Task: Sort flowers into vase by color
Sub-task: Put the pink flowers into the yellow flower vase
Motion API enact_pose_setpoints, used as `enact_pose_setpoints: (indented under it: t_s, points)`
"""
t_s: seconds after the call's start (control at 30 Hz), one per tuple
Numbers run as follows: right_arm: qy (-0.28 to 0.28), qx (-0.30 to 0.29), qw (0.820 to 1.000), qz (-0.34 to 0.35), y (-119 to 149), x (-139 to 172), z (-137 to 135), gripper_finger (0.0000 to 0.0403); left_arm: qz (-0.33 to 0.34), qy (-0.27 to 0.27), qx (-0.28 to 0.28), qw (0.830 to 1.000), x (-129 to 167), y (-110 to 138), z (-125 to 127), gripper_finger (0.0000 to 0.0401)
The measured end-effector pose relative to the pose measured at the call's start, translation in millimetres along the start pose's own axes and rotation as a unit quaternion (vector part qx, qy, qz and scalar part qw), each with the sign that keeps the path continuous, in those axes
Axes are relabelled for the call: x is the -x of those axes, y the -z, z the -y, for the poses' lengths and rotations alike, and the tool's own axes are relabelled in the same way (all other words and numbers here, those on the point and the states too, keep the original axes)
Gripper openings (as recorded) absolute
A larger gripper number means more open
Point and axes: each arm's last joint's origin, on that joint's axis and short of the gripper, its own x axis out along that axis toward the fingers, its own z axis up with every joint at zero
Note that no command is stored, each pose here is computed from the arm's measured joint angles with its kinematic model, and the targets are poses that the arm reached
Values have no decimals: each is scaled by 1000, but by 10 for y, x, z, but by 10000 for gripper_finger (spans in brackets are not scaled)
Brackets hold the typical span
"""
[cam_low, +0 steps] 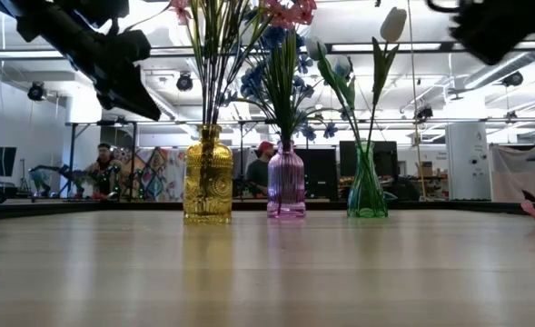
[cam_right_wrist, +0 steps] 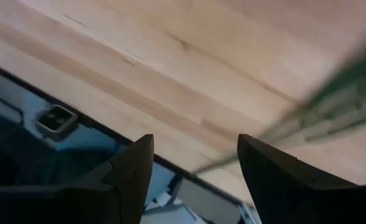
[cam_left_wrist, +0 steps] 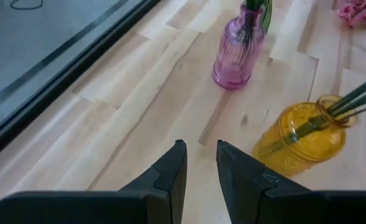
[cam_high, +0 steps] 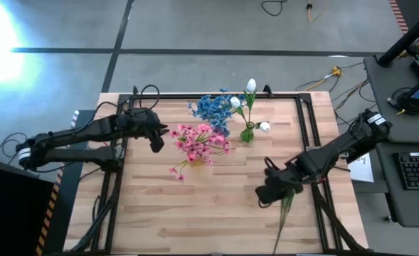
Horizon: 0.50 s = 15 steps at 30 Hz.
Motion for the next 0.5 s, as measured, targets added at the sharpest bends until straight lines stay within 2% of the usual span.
enact_pose_setpoints:
  t_s: [0.27,0.5]
  points:
    - [80,-69,994,-3,265,-110,165,228,13,0,6,1000,142,24,-16,75]
    - [111,-80,990,20,299,-323,169,283,4,-1,5,1000,156,48,-20,75]
